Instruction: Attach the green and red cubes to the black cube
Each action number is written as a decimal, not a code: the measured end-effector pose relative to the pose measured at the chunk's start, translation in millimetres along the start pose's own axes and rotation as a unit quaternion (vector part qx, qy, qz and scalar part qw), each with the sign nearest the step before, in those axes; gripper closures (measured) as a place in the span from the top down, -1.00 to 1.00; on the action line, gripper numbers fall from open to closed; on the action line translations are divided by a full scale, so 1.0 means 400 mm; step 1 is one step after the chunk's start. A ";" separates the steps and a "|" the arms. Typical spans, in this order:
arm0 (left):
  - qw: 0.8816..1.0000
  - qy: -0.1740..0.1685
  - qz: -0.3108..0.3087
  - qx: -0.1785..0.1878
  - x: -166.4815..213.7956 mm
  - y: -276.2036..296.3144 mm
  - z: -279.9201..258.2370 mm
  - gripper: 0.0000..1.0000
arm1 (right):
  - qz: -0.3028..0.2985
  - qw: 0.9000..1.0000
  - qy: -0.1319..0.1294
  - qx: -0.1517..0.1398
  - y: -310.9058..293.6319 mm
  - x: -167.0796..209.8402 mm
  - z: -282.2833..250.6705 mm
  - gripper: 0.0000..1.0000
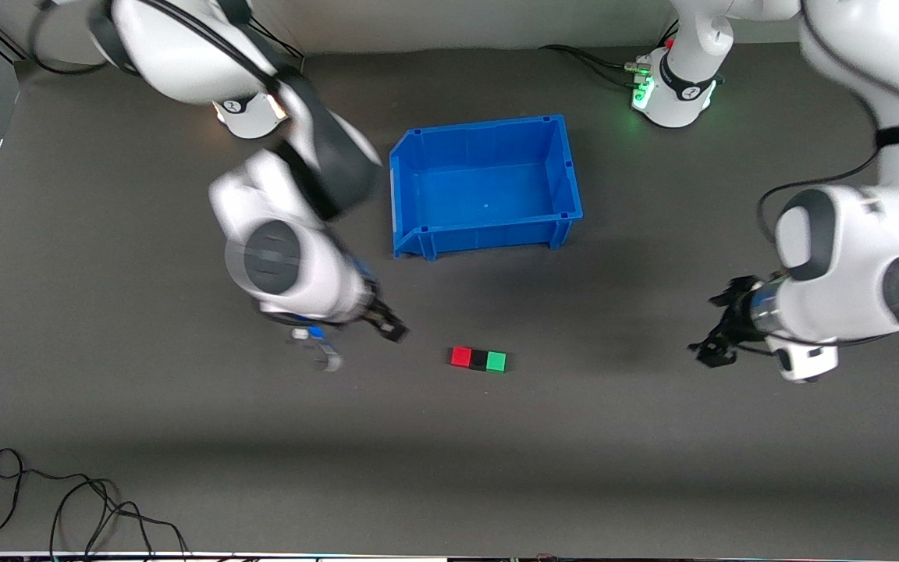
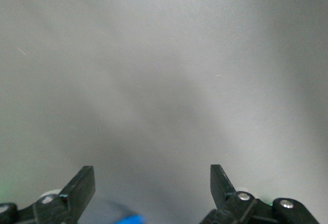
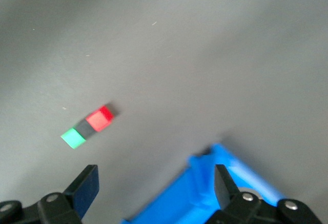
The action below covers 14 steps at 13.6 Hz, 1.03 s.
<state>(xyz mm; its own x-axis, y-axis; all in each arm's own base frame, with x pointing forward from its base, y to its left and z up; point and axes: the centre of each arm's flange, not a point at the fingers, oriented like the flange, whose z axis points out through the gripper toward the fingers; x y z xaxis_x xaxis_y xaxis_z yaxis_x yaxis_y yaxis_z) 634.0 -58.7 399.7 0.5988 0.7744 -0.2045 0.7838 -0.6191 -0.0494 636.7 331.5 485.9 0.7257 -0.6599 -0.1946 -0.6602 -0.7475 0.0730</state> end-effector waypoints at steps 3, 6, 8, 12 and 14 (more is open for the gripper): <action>0.992 0.006 0.124 0.013 -0.012 -0.082 -0.132 1.00 | -0.076 0.996 -0.025 -0.028 0.189 0.085 -0.171 0.99; 0.964 0.027 0.266 0.005 -0.042 -0.119 -0.231 1.00 | -0.142 0.989 -0.041 -0.029 0.375 0.169 -0.302 0.99; 0.936 0.035 0.349 0.002 -0.040 -0.141 -0.264 1.00 | -0.174 0.984 -0.044 -0.017 0.512 0.233 -0.366 0.99; 0.913 0.048 0.405 0.006 -0.034 -0.185 -0.319 1.00 | -0.217 0.976 -0.024 -0.005 0.745 0.344 -0.441 1.00; 0.906 0.069 0.416 0.012 -0.057 -0.205 -0.369 1.00 | -0.224 0.974 -0.003 -0.014 0.782 0.385 -0.442 1.00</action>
<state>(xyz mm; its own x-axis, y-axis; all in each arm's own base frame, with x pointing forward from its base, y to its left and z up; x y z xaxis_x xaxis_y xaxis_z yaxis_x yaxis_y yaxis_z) 580.4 -6.3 552.6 0.9974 0.0453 -0.0556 0.0478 -0.9978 0.0450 576.3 -17.3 651.6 0.9385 -0.2664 -0.2197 -0.2717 -0.9624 0.0064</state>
